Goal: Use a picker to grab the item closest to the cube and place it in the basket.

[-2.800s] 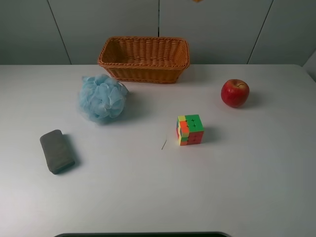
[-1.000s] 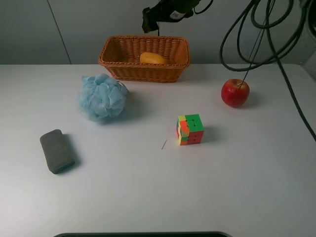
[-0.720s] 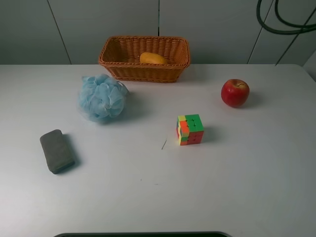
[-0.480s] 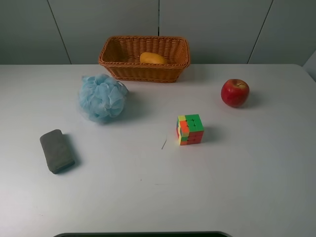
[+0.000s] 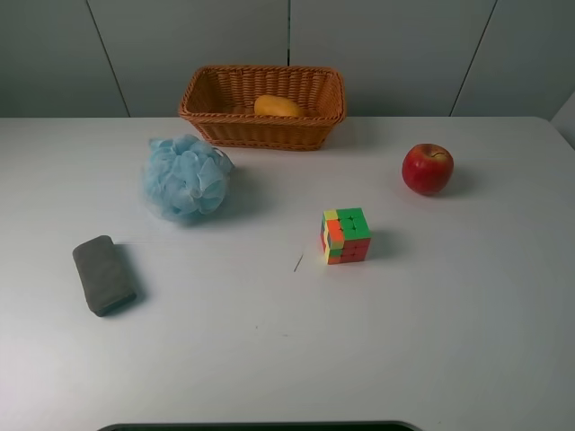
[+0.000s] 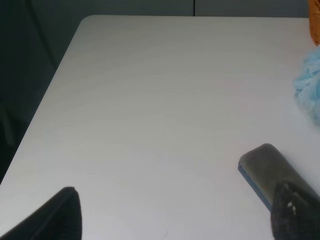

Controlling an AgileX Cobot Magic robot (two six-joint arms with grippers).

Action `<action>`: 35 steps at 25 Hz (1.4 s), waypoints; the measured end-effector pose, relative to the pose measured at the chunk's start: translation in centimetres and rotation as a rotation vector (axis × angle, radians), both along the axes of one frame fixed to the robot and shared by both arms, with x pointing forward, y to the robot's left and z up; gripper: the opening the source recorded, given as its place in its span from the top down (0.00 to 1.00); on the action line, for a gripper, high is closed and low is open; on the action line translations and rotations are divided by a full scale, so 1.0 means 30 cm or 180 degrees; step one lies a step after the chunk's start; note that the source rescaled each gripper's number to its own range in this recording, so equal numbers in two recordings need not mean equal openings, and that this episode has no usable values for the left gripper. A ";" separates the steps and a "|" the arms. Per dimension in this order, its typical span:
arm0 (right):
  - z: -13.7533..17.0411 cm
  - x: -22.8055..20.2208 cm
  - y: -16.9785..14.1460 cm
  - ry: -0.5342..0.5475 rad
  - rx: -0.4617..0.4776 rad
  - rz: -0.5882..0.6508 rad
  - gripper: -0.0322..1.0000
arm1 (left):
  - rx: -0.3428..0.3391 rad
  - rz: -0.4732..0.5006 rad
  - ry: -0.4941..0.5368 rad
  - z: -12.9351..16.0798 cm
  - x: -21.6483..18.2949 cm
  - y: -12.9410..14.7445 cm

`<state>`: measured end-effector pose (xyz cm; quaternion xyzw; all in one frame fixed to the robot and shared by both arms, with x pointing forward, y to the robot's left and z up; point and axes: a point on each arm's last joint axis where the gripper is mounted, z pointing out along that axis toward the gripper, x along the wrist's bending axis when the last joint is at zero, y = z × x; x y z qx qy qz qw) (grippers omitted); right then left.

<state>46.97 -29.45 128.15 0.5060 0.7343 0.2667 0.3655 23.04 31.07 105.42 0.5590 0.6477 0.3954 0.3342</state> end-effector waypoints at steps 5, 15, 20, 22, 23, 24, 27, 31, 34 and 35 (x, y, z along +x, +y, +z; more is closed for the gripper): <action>-0.056 -0.241 -0.003 -0.0110 0.0137 -0.0088 0.00 | 0.0000 0.0000 0.0000 0.000 0.000 0.000; -0.362 -0.645 -0.024 -0.0391 0.0326 -0.0396 0.00 | 0.0000 0.0000 0.0000 0.000 0.000 0.000; -0.545 -0.774 -0.026 -0.0555 0.0518 -0.0504 0.00 | 0.0000 0.0000 0.0000 0.000 0.000 0.000; -0.610 -0.812 -0.026 -0.0641 0.0622 -0.0547 0.00 | 0.0000 0.0000 0.0000 0.000 0.000 0.000; -0.642 -0.827 -0.026 -0.0679 0.0664 -0.0566 0.00 | 0.0000 0.0000 0.0000 0.000 0.000 0.000; -0.667 -0.835 -0.026 -0.0681 0.0695 -0.0584 0.00 | 0.0000 0.0000 0.0000 0.000 0.000 0.000; -0.724 -0.824 -0.026 -0.0449 0.0731 -0.0648 0.00 | 0.0000 0.0000 0.0000 0.000 0.000 0.000; -0.765 -0.797 -0.023 -0.0374 0.0778 -0.0663 0.00 | 0.0034 0.0023 0.0001 0.000 0.000 0.003; -0.764 -0.795 -0.023 -0.0401 0.0818 -0.0682 0.00 | 0.0040 0.0027 0.0002 0.000 0.000 0.004; -0.764 -0.796 -0.024 -0.0414 0.0814 -0.0684 0.00 | 0.0045 0.0031 0.0002 0.001 -0.001 0.005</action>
